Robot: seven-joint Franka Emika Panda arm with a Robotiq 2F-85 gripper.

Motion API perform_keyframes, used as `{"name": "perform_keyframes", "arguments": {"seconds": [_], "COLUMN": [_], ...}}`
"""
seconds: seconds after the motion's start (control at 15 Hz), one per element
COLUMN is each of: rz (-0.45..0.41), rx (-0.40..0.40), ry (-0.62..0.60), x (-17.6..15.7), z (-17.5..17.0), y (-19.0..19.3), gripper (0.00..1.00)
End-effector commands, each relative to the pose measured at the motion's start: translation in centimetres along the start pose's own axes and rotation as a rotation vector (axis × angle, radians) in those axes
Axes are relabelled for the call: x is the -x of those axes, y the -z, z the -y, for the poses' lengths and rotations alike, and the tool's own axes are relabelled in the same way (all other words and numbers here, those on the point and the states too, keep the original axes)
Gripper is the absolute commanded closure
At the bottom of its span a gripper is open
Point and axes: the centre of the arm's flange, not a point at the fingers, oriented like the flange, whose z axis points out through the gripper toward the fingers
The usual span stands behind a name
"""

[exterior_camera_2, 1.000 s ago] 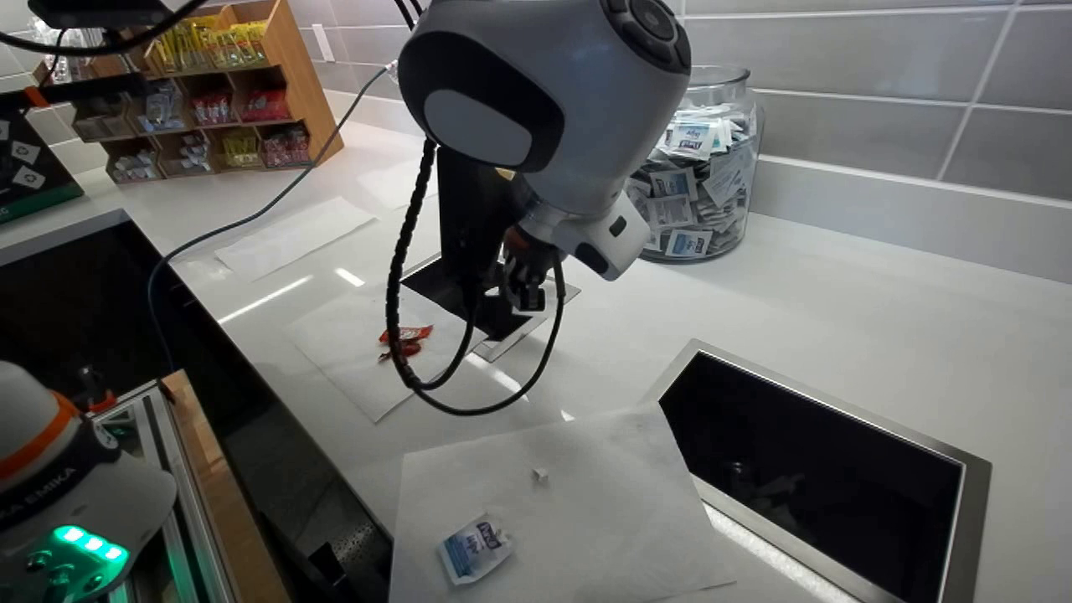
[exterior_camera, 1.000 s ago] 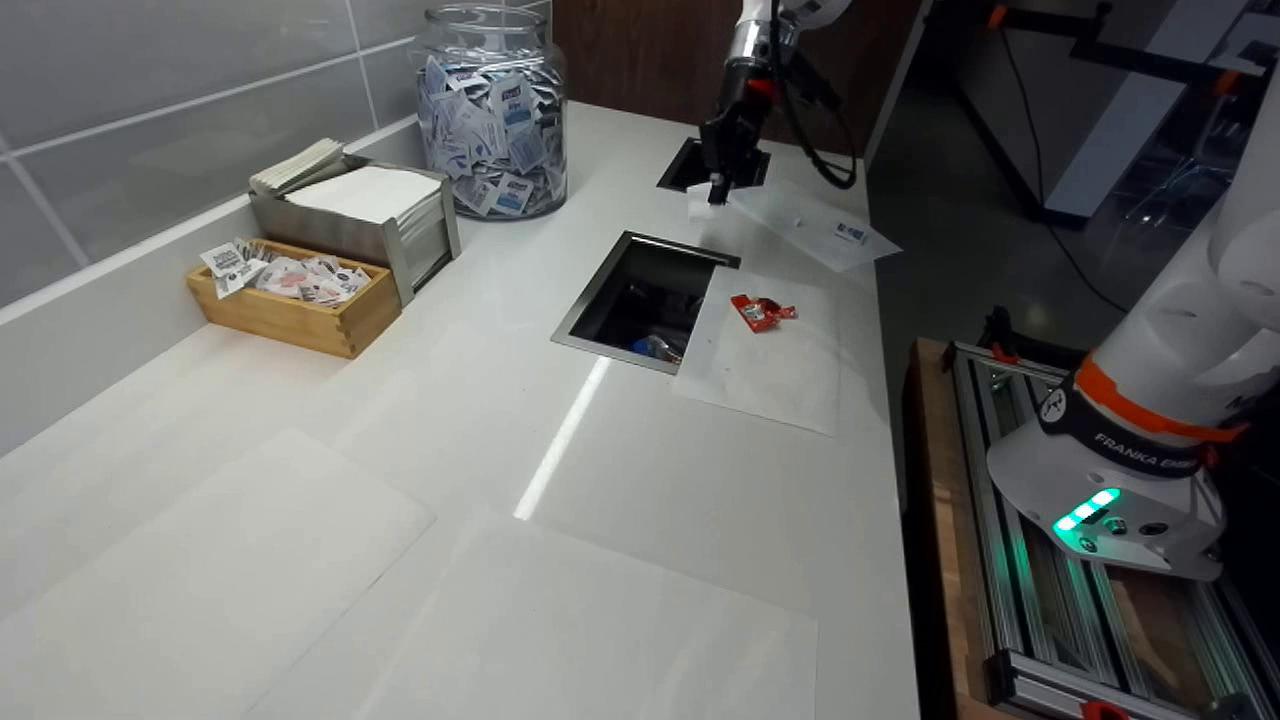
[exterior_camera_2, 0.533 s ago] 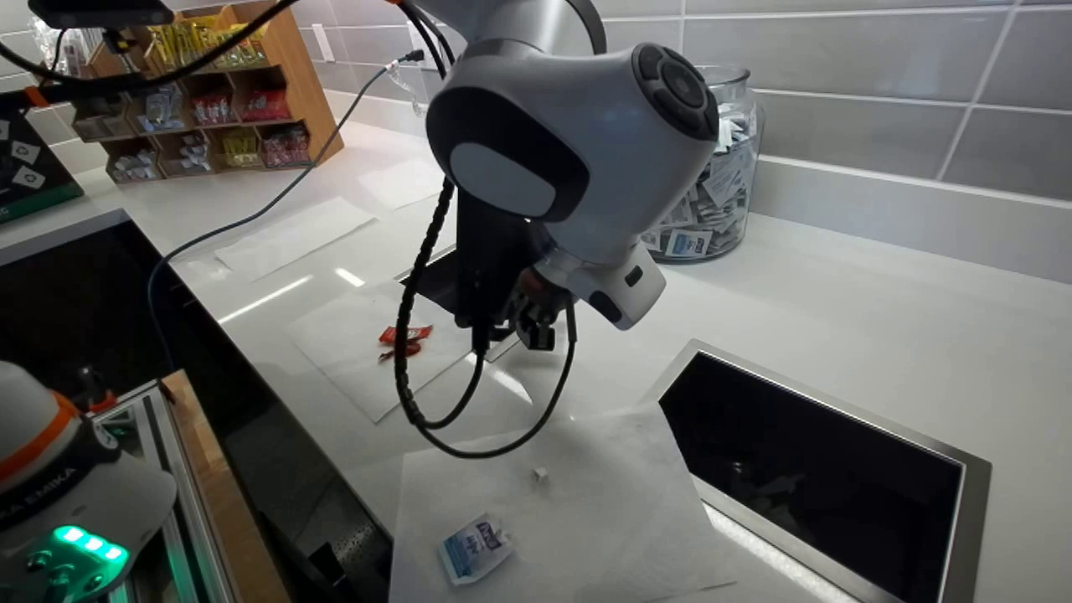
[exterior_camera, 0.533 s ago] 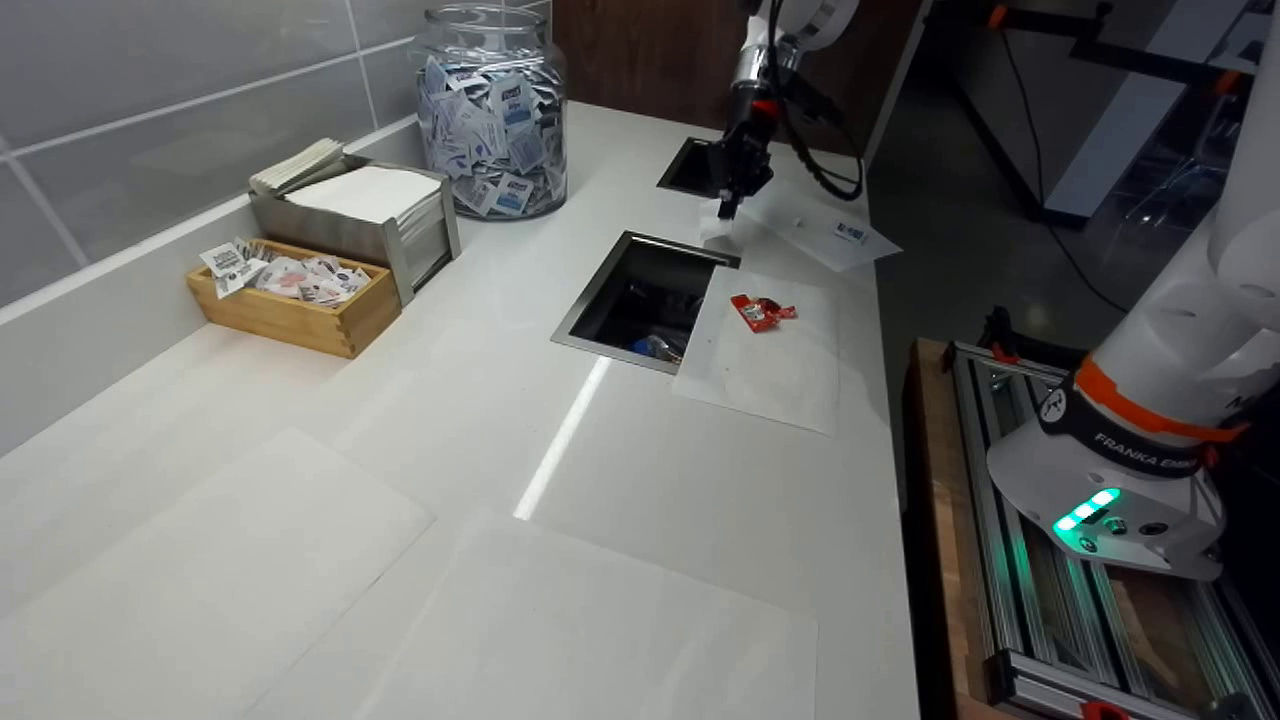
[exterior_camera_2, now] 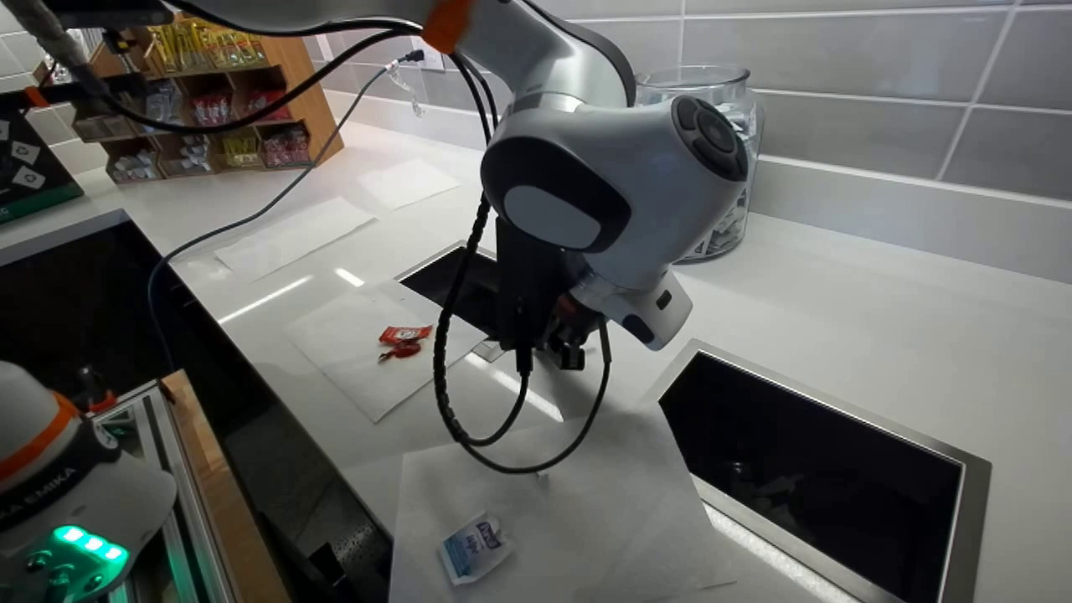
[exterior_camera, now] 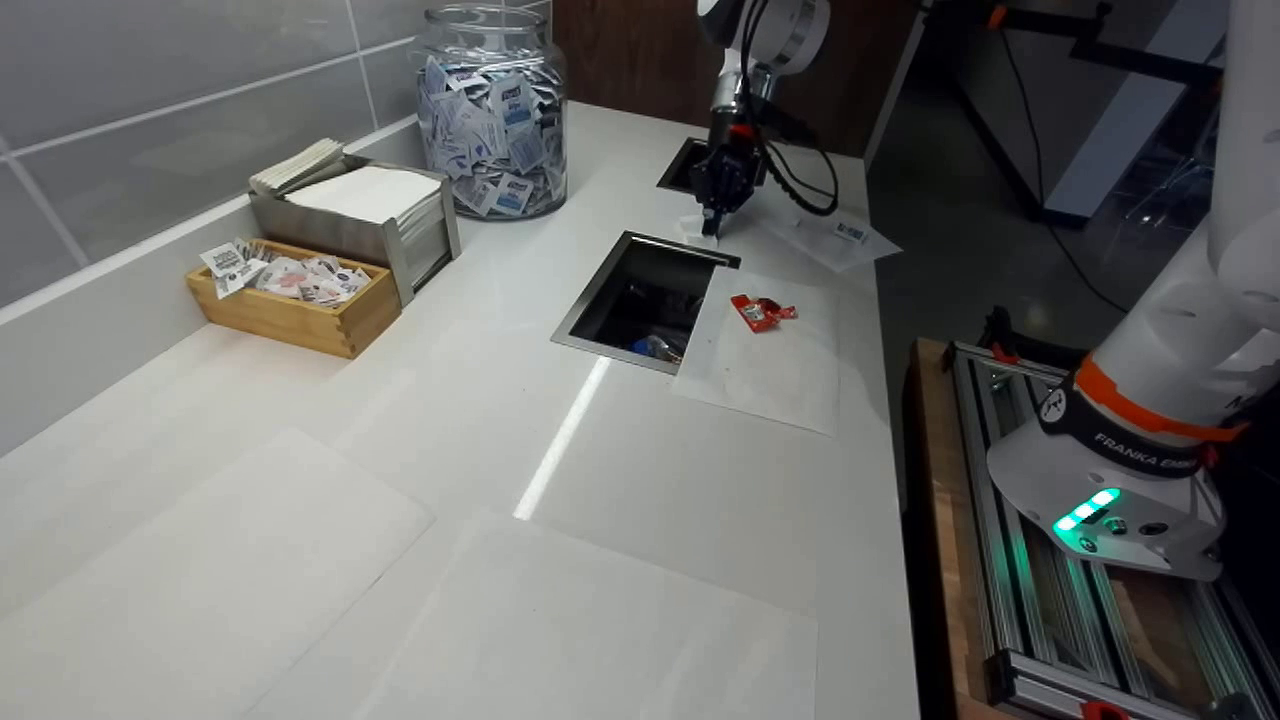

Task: Fold the rectangular white serviette, pick up the rectangular white serviette and put it in the left bin

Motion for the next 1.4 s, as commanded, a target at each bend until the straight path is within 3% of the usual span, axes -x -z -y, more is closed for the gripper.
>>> {"name": "perform_keyframes", "arguments": {"seconds": [0.0,0.13,0.2,0.27,0.73,0.93,1.33], "rz": [-0.018,-0.027,-0.034,-0.048,-0.177,-0.2,-0.181], "rx": [0.062,0.109,0.129,0.15,0.275,0.383,0.634], "ry": [-0.004,-0.001,0.003,0.008,0.074,0.156,0.409], "x": [-1.2,-0.5,-0.2,0.1,3.1,4.2,4.0], "z": [0.5,1.4,1.8,2.4,6.5,7.5,7.6], "y": [-0.5,-0.1,0.1,0.4,2.9,3.4,1.9], "gripper": [1.0,1.0,0.74,0.73,0.22,0.01,0.0]}}
